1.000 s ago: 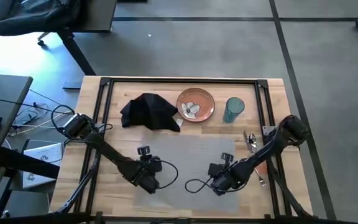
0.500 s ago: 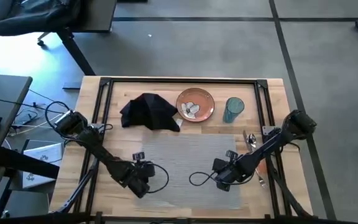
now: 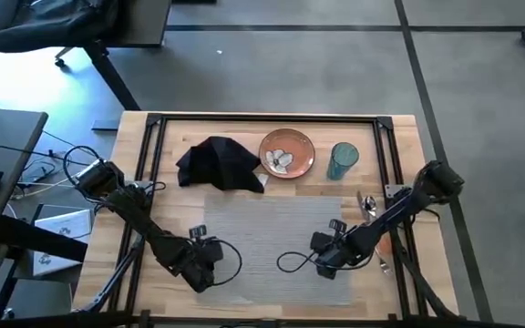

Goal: Set table place
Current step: Prepare the gray tablemat, then fold the black table napkin on the gray tablemat

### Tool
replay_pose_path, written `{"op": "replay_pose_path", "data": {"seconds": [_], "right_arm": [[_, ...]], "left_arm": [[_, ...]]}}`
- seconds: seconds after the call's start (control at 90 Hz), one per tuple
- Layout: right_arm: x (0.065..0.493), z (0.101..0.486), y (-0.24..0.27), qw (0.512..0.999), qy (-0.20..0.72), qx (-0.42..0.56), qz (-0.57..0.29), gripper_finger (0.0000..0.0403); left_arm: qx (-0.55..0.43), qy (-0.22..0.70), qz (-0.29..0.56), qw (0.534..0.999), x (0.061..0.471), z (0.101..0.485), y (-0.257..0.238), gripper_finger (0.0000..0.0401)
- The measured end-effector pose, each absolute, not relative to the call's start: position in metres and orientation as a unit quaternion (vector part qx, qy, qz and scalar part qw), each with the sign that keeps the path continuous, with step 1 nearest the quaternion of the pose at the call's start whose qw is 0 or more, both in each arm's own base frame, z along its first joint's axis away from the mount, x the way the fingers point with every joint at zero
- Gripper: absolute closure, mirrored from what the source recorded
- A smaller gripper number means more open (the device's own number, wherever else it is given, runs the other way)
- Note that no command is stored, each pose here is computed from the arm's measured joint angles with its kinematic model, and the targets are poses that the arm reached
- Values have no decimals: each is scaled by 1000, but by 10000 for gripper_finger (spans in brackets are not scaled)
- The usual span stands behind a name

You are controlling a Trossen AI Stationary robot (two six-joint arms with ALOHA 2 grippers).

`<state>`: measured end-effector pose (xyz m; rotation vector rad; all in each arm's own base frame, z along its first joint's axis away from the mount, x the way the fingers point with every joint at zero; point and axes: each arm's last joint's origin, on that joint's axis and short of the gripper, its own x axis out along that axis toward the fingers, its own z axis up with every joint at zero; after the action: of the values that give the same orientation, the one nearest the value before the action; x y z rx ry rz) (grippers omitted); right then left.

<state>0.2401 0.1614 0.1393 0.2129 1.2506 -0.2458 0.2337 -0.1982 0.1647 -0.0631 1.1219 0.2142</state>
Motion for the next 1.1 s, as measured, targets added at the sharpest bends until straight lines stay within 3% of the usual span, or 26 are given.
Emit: {"op": "replay_pose_path", "data": {"seconds": [0.267,0.444,0.678,0.856,1.1], "right_arm": [[237,184,145,848,507,102,-117,402],[249,192,120,865,476,54,-152,395],[268,178,92,852,495,1,-171,300],[273,169,86,842,511,-24,-171,227],[269,161,88,837,518,-34,-172,190]], "left_arm": [[29,481,134,866,237,219,-169,284],[19,541,230,809,229,226,-109,259],[37,614,248,749,221,194,-46,201],[80,614,236,749,223,178,-23,189],[143,597,254,748,228,178,-7,188]]}}
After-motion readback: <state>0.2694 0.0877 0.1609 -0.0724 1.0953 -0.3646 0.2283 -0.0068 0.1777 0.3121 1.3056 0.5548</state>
